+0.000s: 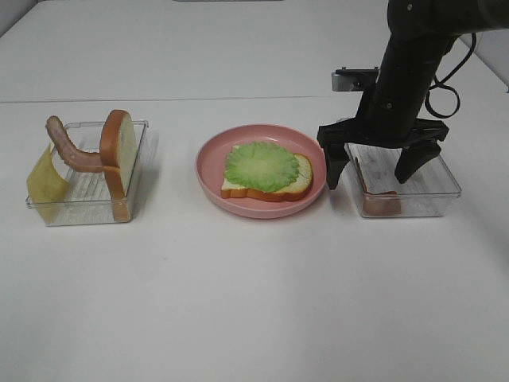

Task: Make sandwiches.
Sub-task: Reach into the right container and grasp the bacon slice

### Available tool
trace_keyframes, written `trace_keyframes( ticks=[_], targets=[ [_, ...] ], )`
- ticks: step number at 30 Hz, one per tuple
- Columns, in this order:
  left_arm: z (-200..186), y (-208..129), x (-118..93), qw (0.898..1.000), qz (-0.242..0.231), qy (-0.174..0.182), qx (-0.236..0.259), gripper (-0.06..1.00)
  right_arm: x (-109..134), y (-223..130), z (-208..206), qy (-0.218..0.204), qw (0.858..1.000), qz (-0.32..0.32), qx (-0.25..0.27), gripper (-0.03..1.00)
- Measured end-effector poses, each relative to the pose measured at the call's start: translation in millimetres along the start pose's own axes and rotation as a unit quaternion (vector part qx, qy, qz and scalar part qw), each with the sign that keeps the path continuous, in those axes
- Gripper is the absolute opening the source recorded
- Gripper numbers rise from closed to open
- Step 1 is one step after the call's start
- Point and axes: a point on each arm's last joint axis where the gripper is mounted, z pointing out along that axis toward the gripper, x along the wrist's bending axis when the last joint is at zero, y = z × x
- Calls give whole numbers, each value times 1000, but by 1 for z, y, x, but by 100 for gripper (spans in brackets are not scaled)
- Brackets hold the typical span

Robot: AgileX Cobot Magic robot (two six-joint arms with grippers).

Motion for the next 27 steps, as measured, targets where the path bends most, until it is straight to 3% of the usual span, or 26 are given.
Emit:
trace_keyframes(
  ticks=[7,8,11,13,27],
  targets=[
    [0,0,0,1000,0,0,0,99,-1,0,1,-3,1000,-3,1,91],
    [0,0,0,1000,0,0,0,99,-1,0,1,-3,1000,-5,1,83],
    [0,0,0,1000,0,0,0,99,-1,0,1,-3,1000,-6,1,77],
    [0,0,0,1000,0,0,0,99,-1,0,1,-3,1000,-6,1,58],
    [0,0,0,1000,0,0,0,99,-1,0,1,-3,1000,-7,1,45]
  ],
)
